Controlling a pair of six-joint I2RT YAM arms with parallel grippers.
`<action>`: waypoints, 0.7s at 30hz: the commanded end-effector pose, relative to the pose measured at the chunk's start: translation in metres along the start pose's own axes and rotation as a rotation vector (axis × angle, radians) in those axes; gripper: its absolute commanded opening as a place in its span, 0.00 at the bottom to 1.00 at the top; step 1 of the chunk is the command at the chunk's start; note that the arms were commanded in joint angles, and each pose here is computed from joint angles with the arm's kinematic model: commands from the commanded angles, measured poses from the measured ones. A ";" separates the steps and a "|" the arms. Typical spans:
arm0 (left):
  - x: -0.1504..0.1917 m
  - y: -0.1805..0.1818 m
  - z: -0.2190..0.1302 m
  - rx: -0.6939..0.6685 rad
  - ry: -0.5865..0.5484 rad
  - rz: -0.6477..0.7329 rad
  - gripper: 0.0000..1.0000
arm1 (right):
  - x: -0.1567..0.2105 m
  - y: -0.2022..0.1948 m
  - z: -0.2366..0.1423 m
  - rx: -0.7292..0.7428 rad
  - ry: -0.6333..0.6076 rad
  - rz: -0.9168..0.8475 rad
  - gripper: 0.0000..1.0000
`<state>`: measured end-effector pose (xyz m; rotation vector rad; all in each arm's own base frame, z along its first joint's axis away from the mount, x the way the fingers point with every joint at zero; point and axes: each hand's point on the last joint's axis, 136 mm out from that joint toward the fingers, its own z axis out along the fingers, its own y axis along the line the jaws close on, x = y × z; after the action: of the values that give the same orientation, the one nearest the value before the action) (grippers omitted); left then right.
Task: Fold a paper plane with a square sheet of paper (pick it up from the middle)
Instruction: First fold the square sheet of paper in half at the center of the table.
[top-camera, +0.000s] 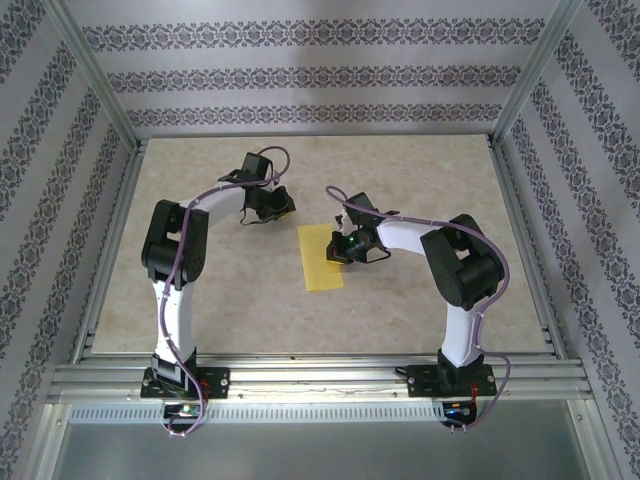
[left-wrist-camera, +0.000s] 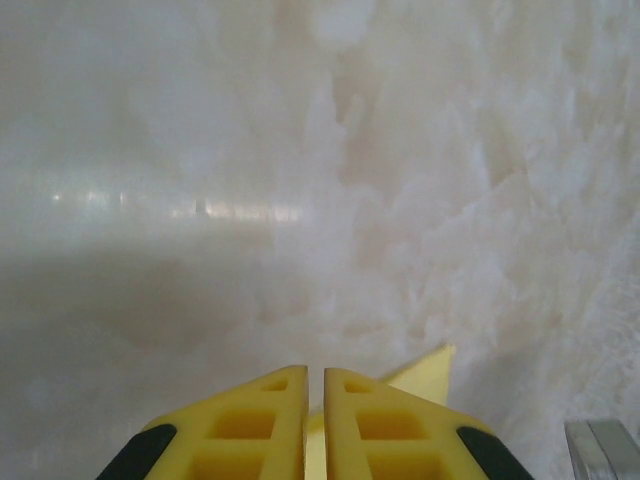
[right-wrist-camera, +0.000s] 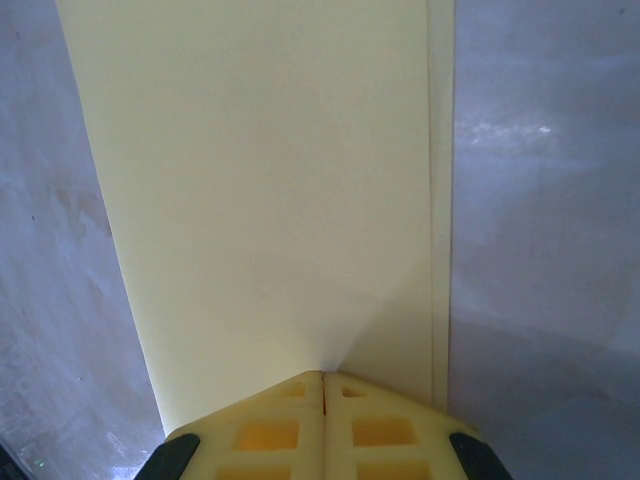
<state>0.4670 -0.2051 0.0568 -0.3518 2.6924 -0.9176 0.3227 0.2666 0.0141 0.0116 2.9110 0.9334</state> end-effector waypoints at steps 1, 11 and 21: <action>0.017 -0.030 -0.031 0.072 -0.020 0.037 0.14 | 0.029 -0.033 0.008 0.139 0.085 0.075 0.00; 0.123 -0.038 -0.015 0.166 0.129 0.083 0.13 | 0.026 -0.031 0.007 0.139 0.080 0.076 0.00; 0.186 0.012 0.012 0.097 0.244 0.090 0.13 | 0.027 -0.035 0.007 0.156 0.080 0.080 0.00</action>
<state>0.3044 -0.2632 0.0183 -0.1191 2.8394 -1.1130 0.3219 0.2654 0.0143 0.0405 2.9269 0.9243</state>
